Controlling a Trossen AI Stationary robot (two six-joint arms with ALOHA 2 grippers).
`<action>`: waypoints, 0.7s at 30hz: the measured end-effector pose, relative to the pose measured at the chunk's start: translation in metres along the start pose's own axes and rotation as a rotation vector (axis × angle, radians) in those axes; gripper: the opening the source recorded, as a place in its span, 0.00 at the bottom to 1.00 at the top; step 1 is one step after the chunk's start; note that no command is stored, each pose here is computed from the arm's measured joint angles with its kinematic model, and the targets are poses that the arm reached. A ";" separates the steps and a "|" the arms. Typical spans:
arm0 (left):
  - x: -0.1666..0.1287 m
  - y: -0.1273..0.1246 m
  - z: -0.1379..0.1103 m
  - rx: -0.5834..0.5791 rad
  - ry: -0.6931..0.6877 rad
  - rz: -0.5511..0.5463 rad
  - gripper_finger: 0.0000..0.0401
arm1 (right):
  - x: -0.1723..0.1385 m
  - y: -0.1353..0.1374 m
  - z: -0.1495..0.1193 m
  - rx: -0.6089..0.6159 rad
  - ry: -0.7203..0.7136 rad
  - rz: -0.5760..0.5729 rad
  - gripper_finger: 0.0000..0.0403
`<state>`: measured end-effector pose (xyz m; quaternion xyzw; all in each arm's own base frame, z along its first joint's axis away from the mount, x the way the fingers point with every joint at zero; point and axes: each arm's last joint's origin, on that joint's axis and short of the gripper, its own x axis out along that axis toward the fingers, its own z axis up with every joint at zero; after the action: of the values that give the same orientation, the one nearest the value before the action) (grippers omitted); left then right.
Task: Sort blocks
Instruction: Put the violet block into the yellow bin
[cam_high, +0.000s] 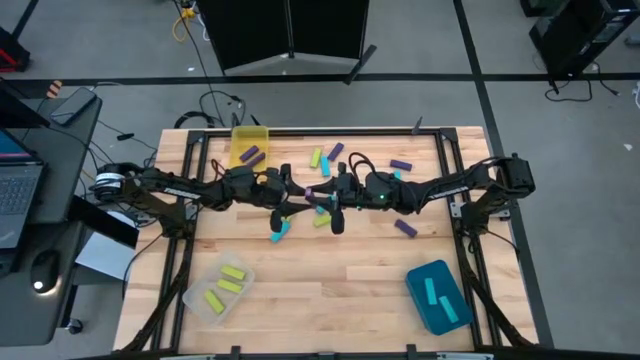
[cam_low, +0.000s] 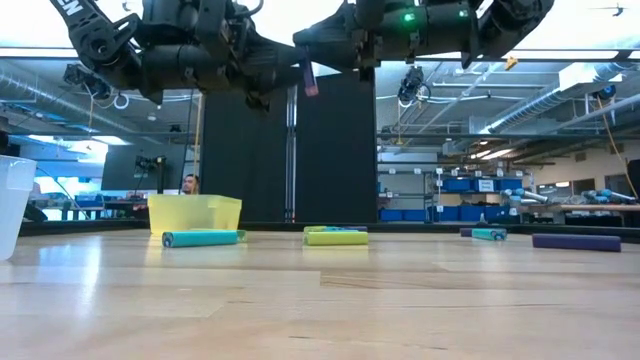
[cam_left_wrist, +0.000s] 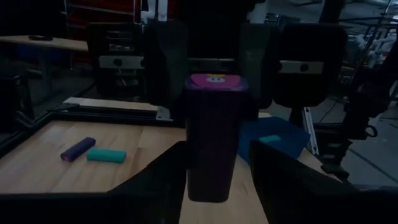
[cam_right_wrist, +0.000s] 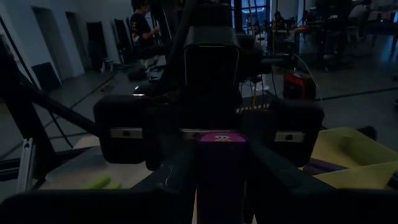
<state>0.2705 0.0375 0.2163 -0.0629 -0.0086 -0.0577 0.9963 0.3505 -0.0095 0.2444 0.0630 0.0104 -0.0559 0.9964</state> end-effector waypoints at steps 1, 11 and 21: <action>0.000 0.000 0.001 0.002 -0.008 -0.001 0.42 | 0.000 0.000 0.000 0.000 -0.002 0.000 0.29; 0.001 -0.003 0.007 0.020 -0.060 -0.040 0.39 | 0.000 0.002 0.003 -0.010 -0.030 0.024 0.29; 0.029 -0.001 0.000 0.018 -0.042 -0.111 0.39 | -0.001 0.008 0.004 -0.039 -0.044 0.036 0.29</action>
<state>0.2988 0.0337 0.2174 -0.0545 -0.0337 -0.1116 0.9917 0.3506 -0.0020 0.2489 0.0427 -0.0116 -0.0392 0.9983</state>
